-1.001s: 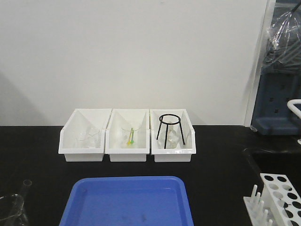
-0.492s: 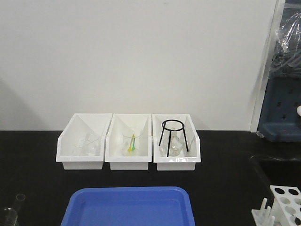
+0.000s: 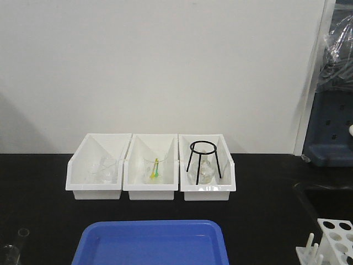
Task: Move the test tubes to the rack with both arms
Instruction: 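Move the left gripper to the test tube in the glass beaker and grasp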
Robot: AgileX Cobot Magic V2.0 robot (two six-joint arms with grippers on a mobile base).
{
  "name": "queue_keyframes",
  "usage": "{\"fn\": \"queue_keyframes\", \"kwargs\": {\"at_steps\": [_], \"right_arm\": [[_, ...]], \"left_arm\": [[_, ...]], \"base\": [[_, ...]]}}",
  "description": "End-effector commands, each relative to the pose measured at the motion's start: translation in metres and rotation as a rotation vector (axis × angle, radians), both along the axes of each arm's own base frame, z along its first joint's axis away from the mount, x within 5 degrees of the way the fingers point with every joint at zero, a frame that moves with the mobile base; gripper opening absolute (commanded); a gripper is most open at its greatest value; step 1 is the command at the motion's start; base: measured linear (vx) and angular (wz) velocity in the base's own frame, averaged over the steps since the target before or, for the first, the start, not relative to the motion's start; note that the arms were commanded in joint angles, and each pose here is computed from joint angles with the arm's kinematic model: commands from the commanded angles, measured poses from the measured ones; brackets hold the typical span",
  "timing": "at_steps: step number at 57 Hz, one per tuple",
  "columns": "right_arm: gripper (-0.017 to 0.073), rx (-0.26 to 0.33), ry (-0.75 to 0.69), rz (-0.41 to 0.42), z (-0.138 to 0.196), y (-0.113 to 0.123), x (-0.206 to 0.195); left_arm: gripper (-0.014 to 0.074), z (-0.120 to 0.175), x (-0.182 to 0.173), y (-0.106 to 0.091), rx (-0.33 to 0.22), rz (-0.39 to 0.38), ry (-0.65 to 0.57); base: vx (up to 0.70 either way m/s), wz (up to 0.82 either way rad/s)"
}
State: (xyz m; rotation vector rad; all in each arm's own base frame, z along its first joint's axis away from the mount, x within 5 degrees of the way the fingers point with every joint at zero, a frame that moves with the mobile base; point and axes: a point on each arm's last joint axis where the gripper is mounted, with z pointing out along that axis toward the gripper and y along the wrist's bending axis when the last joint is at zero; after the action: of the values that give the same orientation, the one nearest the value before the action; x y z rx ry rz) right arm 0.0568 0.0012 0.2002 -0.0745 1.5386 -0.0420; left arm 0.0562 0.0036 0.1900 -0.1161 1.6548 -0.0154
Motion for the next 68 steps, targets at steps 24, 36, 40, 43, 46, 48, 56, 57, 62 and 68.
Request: {"fn": "queue_keyframes", "kwargs": {"at_steps": [24, 36, 40, 43, 46, 48, 56, 57, 62, 68], "right_arm": [[-0.0008, -0.004, -0.262, 0.006, 0.032, 0.001, -0.006], [-0.0007, -0.014, -0.195, -0.002, 0.061, 0.0, -0.008], [-0.0005, -0.012, -0.214, -0.001, 0.075, 0.0, -0.007], [-0.0003, -0.013, -0.223, -0.002, 0.083, 0.0, -0.007], [-0.0001, -0.013, -0.218, -0.002, 0.091, 0.0, -0.004], [0.0002, -0.013, -0.212, -0.002, 0.096, 0.0, -0.002], [0.0034, -0.011, -0.166, -0.002, 0.105, 0.0, 0.009], [0.004, -0.01, -0.158, -0.001, 0.105, 0.0, 0.01], [0.0085, -0.009, -0.116, -0.001, 0.104, 0.0, 0.019], [0.0164, -0.01, -0.064, -0.001, 0.1, 0.001, 0.028]], "left_arm": [[-0.0004, 0.038, -0.004, -0.001, -0.034, -0.015, -0.354], [-0.0004, 0.061, -0.012, -0.002, -0.019, -0.026, -0.574], [-0.0004, 0.068, -0.014, -0.002, -0.013, -0.028, -0.569], [-0.0004, 0.074, -0.015, -0.003, -0.003, -0.027, -0.555], [-0.0003, 0.083, -0.017, -0.003, 0.03, -0.026, -0.542], [-0.0001, 0.089, -0.017, -0.004, 0.06, -0.025, -0.53], [0.0013, 0.109, -0.015, -0.004, 0.162, -0.014, -0.46], [0.0018, 0.111, -0.013, -0.003, 0.165, -0.011, -0.443], [0.0043, 0.114, -0.004, -0.002, 0.162, -0.008, -0.373], [0.0092, 0.107, 0.011, -0.001, 0.155, -0.011, -0.27]], "base": [[0.0, 0.0], [0.0, 0.0], [0.0, 0.0], [0.0, 0.0], [0.0, 0.0], [0.0, 0.0], [0.0, 0.0], [0.0, 0.0], [0.0, 0.0], [0.0, 0.0]]}}
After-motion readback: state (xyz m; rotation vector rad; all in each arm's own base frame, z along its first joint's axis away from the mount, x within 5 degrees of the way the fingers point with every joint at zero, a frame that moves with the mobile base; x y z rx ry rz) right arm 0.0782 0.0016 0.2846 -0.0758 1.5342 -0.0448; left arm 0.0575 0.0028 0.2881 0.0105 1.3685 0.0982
